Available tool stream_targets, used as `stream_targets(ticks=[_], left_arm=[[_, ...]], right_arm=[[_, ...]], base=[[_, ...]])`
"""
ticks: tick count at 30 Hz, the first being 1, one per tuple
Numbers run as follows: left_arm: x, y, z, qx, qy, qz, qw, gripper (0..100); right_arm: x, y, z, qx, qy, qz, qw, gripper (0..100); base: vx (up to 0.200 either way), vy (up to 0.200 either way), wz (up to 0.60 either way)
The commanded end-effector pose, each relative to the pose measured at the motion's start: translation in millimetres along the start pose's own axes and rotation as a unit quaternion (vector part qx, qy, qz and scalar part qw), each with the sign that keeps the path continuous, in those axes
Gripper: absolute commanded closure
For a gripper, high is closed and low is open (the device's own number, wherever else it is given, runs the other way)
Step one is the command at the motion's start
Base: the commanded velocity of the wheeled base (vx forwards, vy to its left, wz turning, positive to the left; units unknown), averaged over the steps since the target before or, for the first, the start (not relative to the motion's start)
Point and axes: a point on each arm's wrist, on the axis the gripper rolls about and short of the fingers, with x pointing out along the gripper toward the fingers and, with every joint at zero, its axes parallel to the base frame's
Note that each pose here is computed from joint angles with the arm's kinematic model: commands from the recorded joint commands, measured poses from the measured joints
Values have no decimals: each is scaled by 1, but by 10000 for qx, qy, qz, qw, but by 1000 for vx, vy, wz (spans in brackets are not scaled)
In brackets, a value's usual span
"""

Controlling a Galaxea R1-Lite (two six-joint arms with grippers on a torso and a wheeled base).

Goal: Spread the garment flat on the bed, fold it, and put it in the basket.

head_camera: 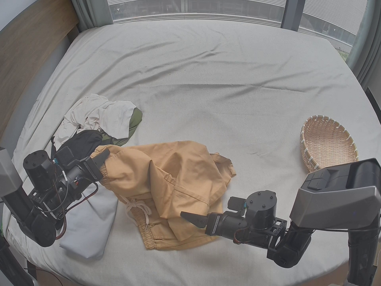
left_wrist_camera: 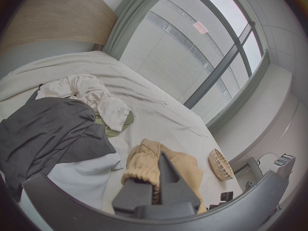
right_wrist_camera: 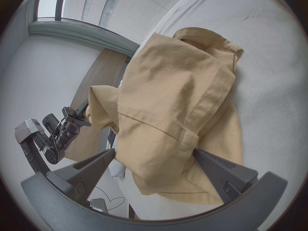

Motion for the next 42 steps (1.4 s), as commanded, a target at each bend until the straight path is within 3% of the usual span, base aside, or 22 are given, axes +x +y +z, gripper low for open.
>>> stream_targets(ticks=[1,5,27,38,42], left_arm=[[0,0,0,2,-10,-12,10000,100],[0,0,0,0,-7,-2,10000,100],[-2,-1,2,7,-34,-16,10000,100],[-1,-1,2,6,-27,-13,10000,100],[-1,-1,1,13,-27,-13,10000,100]], right_arm=[[6,-1,-1,-17,-58,77,10000,0],[4,5,4,-76,-365,368,9986,0],[-49,43,36,-125,-766,692,9946,0],[-48,53,43,-196,-888,920,9916,0],[-30,44,39,-183,-850,830,9927,0]], base=[[0,0,0],[0,0,0],[0,0,0],[0,0,0],[0,0,0]])
